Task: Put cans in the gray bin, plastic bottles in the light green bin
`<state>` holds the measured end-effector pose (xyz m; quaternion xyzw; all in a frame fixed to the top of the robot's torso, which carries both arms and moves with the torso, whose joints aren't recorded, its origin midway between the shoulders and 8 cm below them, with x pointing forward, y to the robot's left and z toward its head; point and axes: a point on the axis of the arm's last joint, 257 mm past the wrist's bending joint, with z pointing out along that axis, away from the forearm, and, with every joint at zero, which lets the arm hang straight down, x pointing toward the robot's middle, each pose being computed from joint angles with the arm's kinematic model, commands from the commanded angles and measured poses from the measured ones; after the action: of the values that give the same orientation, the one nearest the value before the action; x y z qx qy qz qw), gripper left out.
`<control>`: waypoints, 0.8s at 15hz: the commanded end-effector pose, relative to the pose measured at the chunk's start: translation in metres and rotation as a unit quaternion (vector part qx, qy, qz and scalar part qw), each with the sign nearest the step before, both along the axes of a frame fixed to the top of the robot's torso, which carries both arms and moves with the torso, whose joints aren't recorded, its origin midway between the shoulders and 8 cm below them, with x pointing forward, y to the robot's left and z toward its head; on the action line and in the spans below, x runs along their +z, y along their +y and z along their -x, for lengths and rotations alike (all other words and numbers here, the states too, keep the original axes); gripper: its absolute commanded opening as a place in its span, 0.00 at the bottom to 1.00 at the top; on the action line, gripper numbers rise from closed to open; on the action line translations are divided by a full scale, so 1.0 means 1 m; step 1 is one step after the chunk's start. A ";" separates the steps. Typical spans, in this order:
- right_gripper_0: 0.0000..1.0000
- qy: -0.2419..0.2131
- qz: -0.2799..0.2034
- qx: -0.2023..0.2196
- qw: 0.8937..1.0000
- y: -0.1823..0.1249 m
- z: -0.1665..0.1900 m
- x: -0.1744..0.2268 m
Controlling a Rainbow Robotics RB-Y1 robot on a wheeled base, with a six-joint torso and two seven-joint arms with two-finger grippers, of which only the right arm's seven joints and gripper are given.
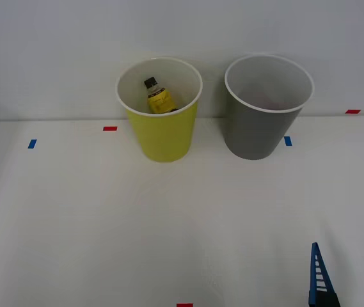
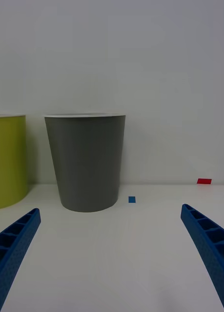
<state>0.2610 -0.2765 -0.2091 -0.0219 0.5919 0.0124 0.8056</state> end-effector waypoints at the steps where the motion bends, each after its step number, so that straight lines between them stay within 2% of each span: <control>1: 1.00 0.000 0.000 0.000 1.000 0.000 0.000 0.000; 12: 1.00 0.000 0.000 0.000 1.000 0.000 0.000 0.000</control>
<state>0.2610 -0.2765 -0.2091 -0.0219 0.5920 0.0124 0.8056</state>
